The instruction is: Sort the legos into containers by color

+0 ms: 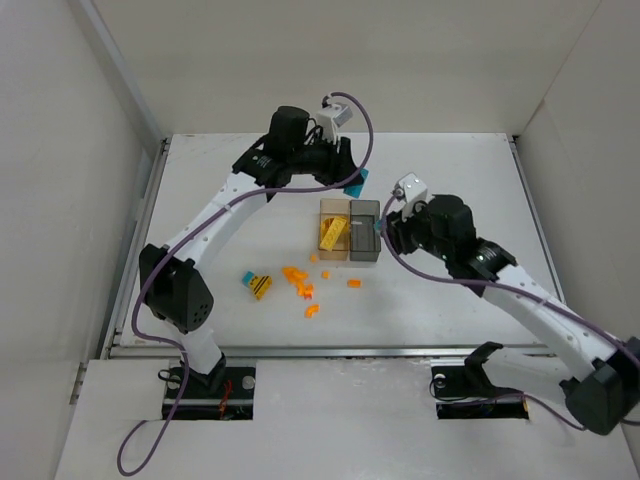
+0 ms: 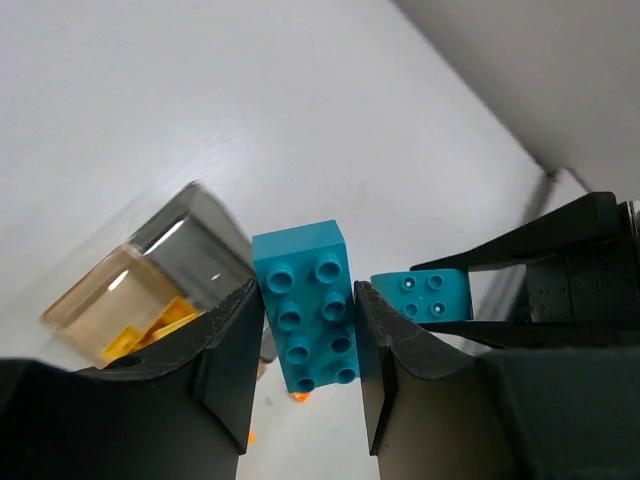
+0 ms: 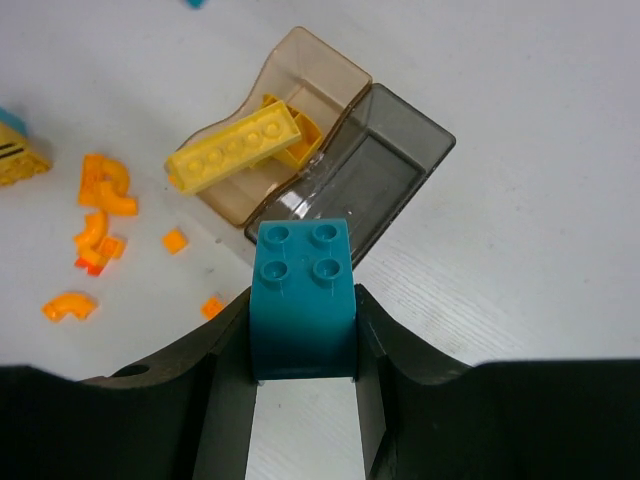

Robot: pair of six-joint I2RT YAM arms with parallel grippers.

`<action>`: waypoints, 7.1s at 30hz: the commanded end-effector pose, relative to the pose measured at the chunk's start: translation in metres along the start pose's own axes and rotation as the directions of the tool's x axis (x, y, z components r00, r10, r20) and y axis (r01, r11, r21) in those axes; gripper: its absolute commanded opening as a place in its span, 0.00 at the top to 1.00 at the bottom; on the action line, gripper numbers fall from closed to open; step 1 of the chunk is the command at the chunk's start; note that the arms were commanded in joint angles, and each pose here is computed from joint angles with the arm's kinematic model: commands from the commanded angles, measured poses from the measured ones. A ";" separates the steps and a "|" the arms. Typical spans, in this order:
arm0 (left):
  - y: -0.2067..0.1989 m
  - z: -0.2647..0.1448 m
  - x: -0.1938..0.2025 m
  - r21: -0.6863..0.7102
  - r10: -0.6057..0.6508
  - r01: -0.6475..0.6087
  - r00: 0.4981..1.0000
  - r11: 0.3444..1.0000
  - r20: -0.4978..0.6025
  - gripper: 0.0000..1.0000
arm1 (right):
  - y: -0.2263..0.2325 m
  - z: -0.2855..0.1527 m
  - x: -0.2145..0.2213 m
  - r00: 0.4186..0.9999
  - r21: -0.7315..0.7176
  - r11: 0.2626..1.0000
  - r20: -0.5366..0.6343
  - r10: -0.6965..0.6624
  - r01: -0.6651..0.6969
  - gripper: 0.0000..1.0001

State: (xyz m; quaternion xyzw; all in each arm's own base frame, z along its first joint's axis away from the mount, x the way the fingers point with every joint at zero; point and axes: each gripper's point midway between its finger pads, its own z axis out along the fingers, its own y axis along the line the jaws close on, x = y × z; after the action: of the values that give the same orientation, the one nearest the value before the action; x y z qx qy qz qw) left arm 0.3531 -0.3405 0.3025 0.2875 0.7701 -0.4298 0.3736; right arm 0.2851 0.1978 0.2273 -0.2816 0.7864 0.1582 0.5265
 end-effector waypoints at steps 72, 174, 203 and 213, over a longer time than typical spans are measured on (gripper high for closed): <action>0.041 0.072 0.027 -0.183 -0.002 -0.008 0.999 0.983 -0.053 0.00 | -0.123 -0.058 -0.080 0.964 0.573 0.779 0.216 0.156 -0.254 0.00; 0.142 -0.265 0.150 -0.917 0.302 0.054 0.935 0.396 0.186 0.08 | 0.050 0.161 0.018 0.872 0.411 0.853 -0.222 0.437 -0.323 1.00; 0.145 -0.260 0.155 -0.916 0.293 0.037 0.942 0.400 0.166 0.01 | 0.126 0.148 -0.011 0.946 0.014 0.982 -0.268 0.185 -0.188 0.28; 0.154 -0.279 0.156 -0.942 0.261 0.145 0.938 0.302 0.228 0.35 | 0.189 0.145 0.064 0.883 -0.147 0.963 -0.448 0.140 -0.227 0.31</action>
State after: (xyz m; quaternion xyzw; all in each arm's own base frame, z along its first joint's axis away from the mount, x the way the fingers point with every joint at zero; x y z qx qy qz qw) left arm 0.2880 -0.0119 0.1908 -0.0062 0.8010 0.0743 0.5940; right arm 0.2645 0.3889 0.1009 -0.2799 0.8967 0.1810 0.2913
